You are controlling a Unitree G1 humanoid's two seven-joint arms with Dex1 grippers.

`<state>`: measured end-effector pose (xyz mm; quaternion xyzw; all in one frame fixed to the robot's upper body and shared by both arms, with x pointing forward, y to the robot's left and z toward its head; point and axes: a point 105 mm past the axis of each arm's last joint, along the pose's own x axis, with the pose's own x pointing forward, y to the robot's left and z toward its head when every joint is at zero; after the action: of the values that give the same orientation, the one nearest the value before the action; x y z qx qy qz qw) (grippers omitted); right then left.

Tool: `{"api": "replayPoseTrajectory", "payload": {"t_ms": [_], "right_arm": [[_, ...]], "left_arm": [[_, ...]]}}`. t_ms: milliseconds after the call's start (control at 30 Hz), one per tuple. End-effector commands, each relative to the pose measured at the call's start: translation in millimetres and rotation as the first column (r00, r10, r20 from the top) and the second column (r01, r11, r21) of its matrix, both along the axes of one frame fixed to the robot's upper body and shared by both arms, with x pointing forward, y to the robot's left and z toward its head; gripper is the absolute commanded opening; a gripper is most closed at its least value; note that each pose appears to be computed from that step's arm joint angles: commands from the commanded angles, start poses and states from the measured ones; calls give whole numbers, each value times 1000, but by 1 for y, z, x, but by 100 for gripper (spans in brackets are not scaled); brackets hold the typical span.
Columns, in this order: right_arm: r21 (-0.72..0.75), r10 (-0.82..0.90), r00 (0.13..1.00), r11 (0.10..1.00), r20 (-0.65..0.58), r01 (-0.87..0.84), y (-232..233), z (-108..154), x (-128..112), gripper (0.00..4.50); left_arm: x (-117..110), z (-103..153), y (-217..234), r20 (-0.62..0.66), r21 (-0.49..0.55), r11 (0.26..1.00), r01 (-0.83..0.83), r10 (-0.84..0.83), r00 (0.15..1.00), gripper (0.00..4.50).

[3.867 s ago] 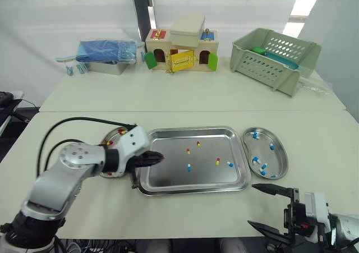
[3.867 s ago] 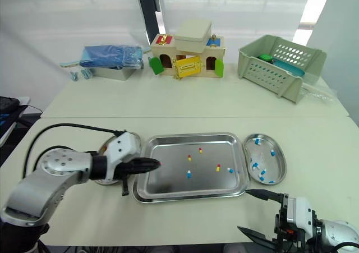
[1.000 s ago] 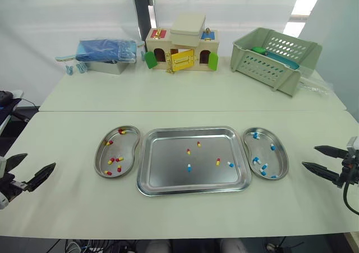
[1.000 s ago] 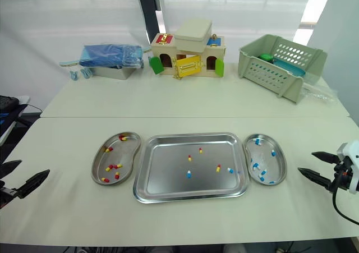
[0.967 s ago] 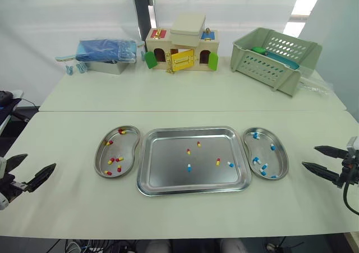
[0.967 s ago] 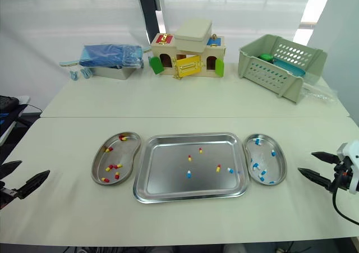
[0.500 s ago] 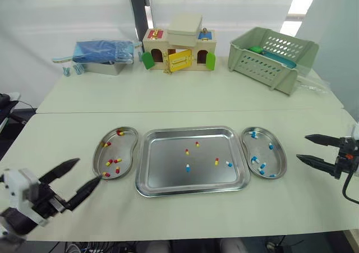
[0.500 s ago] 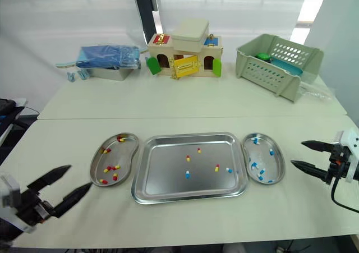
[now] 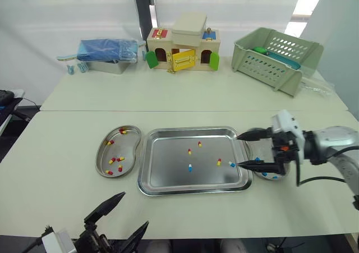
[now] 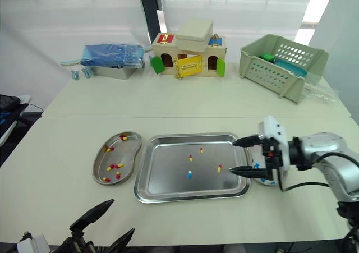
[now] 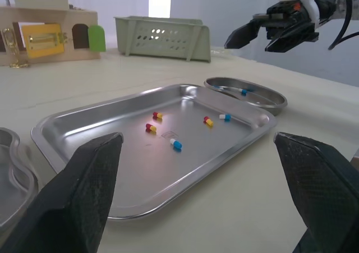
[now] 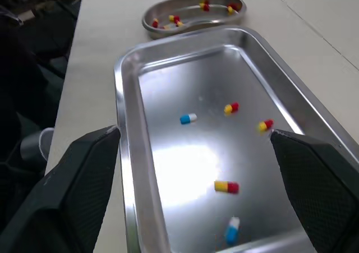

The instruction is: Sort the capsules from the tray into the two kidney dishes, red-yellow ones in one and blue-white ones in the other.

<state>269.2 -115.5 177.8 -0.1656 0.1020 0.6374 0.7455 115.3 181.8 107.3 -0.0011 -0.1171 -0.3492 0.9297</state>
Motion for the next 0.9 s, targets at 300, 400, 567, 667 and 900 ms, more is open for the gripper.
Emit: {"api": "replayPoseTrajectory", "payload": {"t_ms": [300,400,567,667,900], "right_arm": [[-142,171,984,976,49,-163,83,-38,14,450],[-185,184,981,968,67,-169,87,-48,16,431],[-204,168,981,968,101,-145,93,-59,21,353],[-199,149,982,972,118,-124,97,-62,25,353],[-224,170,980,964,108,-142,103,-72,21,335]], "left_arm": [[-1,-8,-5,72,16,998,-67,65,995,447],[-1,-8,-5,74,19,997,-77,75,994,449],[-4,-10,-5,59,26,997,-78,76,995,450],[-3,-10,-3,59,31,996,-80,78,995,450],[2,-8,-2,51,43,997,-69,67,996,450]]}}
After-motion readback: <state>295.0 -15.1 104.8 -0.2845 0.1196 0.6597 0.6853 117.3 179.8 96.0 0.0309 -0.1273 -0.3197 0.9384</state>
